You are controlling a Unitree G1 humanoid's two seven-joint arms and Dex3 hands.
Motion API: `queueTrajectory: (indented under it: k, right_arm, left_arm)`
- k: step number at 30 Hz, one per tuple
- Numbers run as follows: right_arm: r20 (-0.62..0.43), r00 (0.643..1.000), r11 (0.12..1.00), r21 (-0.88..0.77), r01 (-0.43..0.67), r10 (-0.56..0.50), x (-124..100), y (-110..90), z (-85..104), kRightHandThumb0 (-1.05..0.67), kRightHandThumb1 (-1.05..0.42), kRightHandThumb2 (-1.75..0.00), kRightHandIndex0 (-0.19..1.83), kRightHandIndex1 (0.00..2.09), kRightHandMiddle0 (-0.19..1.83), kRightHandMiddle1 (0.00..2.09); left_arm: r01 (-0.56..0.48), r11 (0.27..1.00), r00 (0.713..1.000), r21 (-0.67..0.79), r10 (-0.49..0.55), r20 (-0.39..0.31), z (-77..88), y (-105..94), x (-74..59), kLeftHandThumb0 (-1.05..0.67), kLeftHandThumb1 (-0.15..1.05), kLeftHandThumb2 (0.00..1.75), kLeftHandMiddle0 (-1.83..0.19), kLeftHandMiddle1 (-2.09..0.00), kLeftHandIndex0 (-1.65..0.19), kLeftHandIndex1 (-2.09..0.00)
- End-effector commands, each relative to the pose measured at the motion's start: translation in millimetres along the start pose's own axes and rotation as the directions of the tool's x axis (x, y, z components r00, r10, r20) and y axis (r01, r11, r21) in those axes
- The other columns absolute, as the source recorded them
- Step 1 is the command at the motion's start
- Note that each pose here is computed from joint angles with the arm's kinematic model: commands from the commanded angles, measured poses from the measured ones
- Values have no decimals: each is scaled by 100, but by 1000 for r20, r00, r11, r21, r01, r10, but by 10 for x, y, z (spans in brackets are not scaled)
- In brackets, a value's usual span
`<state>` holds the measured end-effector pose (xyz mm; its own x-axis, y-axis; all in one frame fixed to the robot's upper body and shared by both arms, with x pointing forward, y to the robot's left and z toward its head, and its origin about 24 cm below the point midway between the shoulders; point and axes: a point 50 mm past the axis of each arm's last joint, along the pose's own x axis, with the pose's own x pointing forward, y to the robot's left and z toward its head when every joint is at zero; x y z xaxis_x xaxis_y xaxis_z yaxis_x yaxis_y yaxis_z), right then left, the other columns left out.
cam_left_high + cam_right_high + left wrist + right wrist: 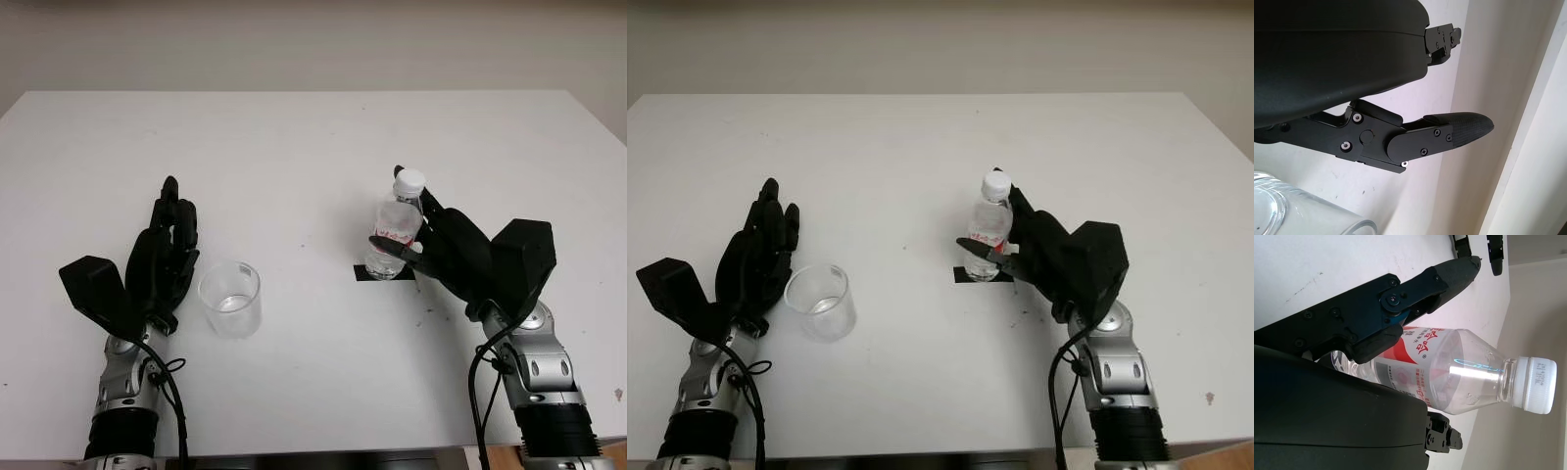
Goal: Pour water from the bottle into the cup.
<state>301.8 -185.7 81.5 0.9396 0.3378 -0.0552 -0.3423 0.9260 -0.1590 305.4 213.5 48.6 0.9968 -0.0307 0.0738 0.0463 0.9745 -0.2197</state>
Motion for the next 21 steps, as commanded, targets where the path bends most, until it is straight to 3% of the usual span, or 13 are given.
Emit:
queueTrajectory:
  k: [1, 8, 21]
  right_arm:
    - [31, 1000, 1000, -10, -1, 2, -11, 38, -24, -92, -87, -5, -19, 0, -19, 0]
    - [111, 994, 989, -144, 21, -5, -5, 170, -90, -104, -90, -6, -19, 0, -19, 0]
    - [156, 982, 979, -155, 132, -107, -12, 331, -191, -93, -91, -5, -19, 0, -19, 0]
  left_arm:
    - [-16, 1000, 999, -5, 16, -36, -80, 37, -40, -70, 105, 57, 14, -5, 14, -5]
    - [-18, 1000, 999, -13, 17, -33, -84, 36, -39, -69, 105, 56, 14, -5, 15, -5]
    - [-19, 1000, 999, -15, 19, -27, -72, 30, -22, -68, 105, 57, 13, -5, 14, -5]
